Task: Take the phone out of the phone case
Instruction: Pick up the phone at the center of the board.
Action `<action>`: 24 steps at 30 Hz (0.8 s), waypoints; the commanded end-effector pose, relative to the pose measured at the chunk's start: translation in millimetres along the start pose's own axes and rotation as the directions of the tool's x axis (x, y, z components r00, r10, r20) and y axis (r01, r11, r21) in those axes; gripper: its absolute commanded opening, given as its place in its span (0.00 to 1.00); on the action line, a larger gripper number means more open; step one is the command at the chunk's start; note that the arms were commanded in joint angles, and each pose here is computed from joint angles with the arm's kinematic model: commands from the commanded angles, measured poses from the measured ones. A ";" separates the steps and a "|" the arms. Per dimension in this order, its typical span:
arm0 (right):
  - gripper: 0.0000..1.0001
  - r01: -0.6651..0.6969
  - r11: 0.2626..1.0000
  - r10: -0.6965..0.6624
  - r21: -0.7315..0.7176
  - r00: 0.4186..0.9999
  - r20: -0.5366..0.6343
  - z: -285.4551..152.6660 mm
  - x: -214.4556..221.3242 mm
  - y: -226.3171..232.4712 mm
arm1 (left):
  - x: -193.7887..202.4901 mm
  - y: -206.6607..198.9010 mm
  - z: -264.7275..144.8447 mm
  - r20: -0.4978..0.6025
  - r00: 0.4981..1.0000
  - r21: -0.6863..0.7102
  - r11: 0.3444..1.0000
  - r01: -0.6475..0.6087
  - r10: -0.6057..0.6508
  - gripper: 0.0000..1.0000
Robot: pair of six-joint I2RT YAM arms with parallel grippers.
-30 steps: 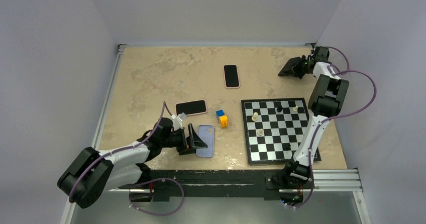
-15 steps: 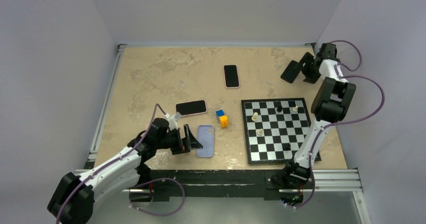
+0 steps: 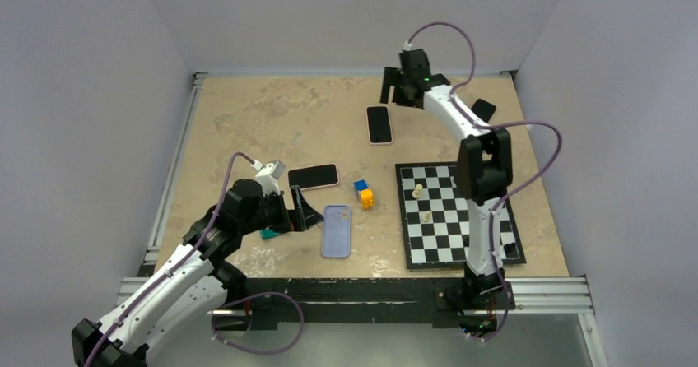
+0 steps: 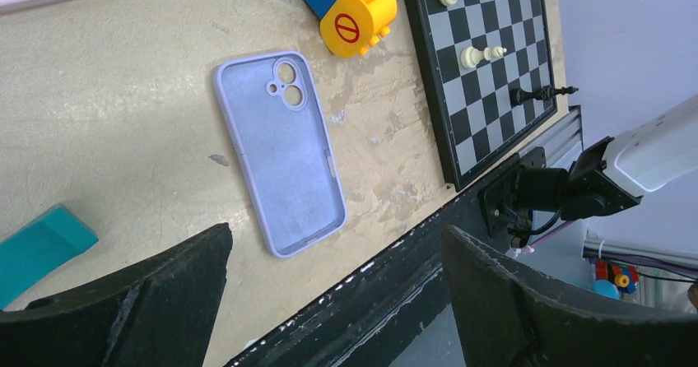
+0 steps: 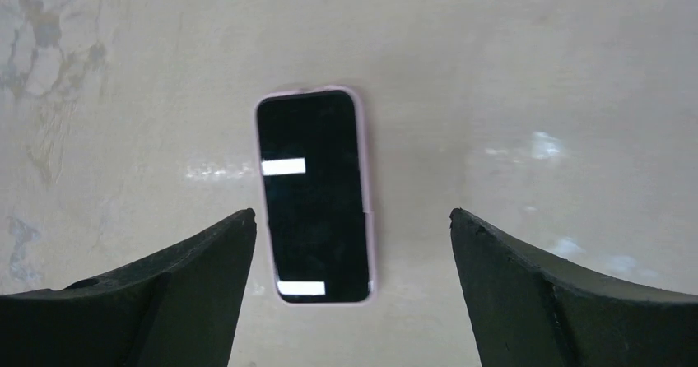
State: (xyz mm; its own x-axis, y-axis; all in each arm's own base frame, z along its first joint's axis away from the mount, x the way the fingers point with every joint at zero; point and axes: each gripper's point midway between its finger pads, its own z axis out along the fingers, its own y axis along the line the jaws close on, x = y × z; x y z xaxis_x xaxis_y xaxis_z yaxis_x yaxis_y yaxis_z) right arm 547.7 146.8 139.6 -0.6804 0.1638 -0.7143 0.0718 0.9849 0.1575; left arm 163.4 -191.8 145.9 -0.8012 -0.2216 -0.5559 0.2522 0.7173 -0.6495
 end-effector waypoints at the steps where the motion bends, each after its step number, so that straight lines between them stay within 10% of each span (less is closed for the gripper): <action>1: 0.90 0.031 0.999 -0.033 -0.023 0.997 -0.070 23.6 23.9 38.4 | -17.0 -19.5 -5.9 0.048 0.999 0.060 0.998 -0.015 0.012 1.00; 24: 0.93 0.194 0.981 -0.187 0.019 0.963 -0.192 57.8 78.0 58.1 | -35.3 -45.2 -6.2 0.069 0.997 0.137 0.990 -0.039 0.030 0.99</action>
State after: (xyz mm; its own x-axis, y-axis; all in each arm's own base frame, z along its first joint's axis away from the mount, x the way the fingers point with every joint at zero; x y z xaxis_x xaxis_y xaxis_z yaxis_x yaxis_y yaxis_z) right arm 538.0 217.4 38.3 -0.8083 -0.0393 -0.5874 -0.0333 0.9992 -0.0211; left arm 170.2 -203.3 168.3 -0.7894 -0.2224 -0.5722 0.2954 0.6794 -0.6716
